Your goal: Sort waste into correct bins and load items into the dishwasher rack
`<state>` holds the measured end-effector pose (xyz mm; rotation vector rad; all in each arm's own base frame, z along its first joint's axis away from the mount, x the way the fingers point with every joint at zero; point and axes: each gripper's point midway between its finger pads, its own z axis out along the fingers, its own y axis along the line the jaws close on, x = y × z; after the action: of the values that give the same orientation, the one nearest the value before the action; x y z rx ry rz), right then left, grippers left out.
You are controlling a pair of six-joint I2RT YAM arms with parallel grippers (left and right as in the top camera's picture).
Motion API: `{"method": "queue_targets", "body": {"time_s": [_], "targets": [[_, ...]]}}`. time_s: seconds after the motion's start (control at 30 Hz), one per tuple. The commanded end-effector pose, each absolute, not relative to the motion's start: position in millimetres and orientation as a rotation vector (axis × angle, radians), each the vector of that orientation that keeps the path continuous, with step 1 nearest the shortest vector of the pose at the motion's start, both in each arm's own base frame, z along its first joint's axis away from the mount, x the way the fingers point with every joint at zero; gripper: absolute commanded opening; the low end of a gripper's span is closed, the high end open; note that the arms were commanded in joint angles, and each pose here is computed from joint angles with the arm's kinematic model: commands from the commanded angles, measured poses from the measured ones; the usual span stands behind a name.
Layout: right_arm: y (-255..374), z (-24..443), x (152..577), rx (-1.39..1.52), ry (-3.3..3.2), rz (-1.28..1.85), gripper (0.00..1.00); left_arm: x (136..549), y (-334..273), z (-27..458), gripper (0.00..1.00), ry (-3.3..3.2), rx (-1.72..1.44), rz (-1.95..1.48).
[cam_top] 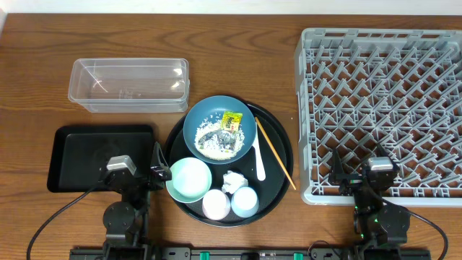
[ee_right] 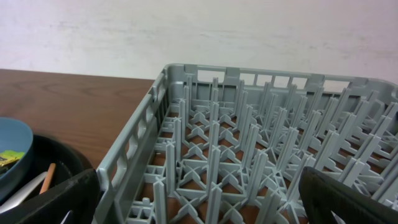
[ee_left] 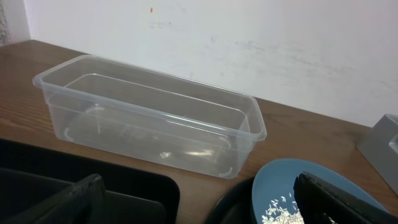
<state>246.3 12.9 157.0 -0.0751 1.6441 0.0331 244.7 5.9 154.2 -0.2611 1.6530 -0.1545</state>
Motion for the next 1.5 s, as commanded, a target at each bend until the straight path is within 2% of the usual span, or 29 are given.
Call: {"method": "queue_targets", "body": {"time_s": [0.0, 0.87, 1.47], "targets": [[16, 156, 246, -0.094, 1.647, 0.034, 0.99, 244, 10, 136, 0.98, 1.71, -0.267, -0.115], [14, 156, 246, -0.091, 1.647, 0.025, 0.99, 244, 11, 139, 0.98, 1.698, -0.28, -0.124], [18, 161, 246, -0.097, 1.628, 0.052, 0.99, 245, 5, 181, 0.98, 1.763, -0.309, -0.178]]}}
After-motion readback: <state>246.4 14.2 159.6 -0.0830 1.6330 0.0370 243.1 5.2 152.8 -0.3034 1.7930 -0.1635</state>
